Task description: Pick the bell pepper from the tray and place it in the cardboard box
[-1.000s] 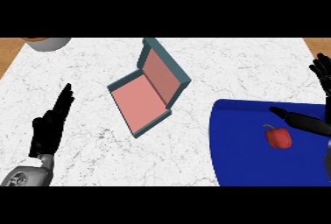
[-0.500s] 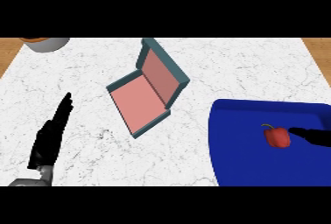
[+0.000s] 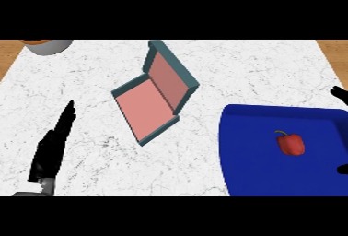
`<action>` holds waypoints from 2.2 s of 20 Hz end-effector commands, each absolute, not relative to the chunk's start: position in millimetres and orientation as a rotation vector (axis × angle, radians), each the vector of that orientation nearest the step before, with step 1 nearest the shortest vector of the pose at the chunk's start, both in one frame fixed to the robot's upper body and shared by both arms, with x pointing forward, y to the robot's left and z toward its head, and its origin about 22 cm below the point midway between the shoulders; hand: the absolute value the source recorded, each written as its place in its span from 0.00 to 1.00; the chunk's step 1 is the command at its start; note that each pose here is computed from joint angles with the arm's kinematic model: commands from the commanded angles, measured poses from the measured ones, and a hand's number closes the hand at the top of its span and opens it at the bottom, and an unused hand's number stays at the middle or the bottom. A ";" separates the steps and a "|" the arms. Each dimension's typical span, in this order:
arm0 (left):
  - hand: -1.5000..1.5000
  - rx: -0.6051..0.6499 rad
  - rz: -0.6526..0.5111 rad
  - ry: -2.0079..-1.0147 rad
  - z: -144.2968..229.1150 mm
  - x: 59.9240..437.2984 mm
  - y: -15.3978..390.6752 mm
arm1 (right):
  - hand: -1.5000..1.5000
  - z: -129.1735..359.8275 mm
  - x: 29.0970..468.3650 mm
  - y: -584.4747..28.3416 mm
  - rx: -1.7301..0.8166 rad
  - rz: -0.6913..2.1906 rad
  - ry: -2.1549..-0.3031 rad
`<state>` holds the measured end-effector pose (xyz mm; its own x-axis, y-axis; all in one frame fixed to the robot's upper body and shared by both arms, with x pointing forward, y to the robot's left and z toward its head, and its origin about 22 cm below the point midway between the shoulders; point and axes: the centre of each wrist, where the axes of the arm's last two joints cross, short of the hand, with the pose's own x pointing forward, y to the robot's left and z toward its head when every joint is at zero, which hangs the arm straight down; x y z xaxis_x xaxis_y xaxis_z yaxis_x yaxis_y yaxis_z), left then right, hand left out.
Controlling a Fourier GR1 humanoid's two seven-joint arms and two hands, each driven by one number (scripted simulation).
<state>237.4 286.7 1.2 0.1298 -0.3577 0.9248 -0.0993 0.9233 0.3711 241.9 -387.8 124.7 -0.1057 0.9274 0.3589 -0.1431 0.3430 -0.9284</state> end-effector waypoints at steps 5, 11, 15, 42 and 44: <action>0.50 0.390 -0.191 -1.444 5.6 246.4 281.1 | 0.00 126.0 239.8 -325.5 -0.793 1.217 -1.110; 0.50 0.381 -0.209 -1.451 15.7 246.3 285.2 | 0.00 114.2 220.0 -311.0 -0.831 1.169 -1.056; 0.50 0.389 -0.201 -1.440 0.7 234.5 282.8 | 0.00 105.2 244.2 -303.2 -0.872 1.153 -1.012; 0.50 0.388 -0.196 -1.458 13.1 238.4 290.9 | 0.00 46.0 235.0 -323.1 -0.856 1.136 -1.004; 0.50 0.389 -0.188 -1.442 -1.4 224.0 306.3 | 0.00 45.8 268.0 -304.5 -0.858 1.126 -1.007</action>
